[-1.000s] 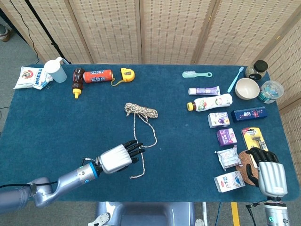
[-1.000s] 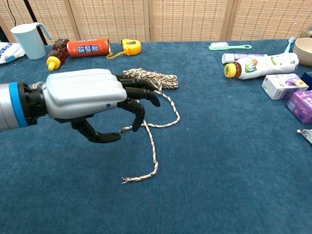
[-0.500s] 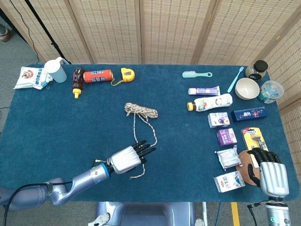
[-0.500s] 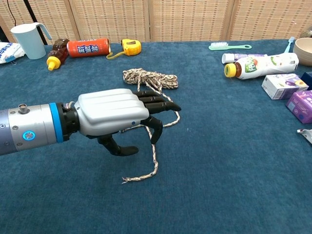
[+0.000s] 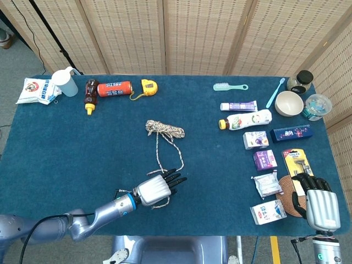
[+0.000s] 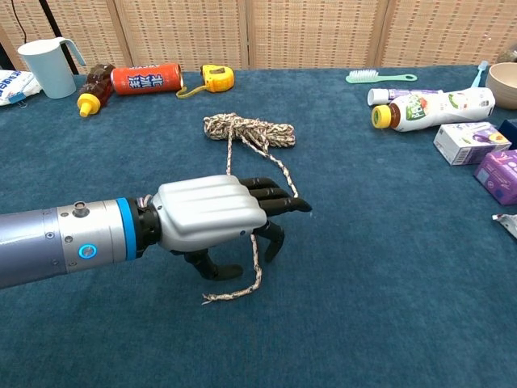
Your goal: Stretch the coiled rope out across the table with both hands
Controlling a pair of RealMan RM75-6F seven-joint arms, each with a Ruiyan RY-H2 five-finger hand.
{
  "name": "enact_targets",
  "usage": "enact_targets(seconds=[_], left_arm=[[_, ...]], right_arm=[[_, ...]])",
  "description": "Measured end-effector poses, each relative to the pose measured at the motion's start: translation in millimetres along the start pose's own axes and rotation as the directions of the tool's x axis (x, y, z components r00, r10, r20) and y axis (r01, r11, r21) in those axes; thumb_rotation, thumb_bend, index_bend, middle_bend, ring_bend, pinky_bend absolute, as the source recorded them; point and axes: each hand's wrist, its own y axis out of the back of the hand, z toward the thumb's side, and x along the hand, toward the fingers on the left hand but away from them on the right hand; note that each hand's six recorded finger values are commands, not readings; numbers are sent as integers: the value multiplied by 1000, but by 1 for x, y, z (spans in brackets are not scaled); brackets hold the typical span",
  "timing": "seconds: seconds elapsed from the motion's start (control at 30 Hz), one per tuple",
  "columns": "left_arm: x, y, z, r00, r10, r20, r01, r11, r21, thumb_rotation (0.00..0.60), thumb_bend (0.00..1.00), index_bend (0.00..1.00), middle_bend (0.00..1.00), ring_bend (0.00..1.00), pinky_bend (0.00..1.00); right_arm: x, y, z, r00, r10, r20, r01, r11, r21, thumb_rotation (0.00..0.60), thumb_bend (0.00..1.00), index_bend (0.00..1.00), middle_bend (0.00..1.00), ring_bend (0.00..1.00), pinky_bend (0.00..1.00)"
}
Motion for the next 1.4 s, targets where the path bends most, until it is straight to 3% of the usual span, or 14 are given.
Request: enact_targets(seconds=[0.5,1.4], left_arm=[[4,-7,-2,1000,-10,-25,10,1000,-4,600,345,416,0,0,0],[12,-12,0,999,16,-45,-16,1000,5,600,345,567,36,0,0]], right_arm=[[3,0,-4,1000,-1,12,1,1000,-1,600,495,321,306,308,259],[6,2,-8,1000,-1,27,1,1000,4,600,495,321,306,308,271]])
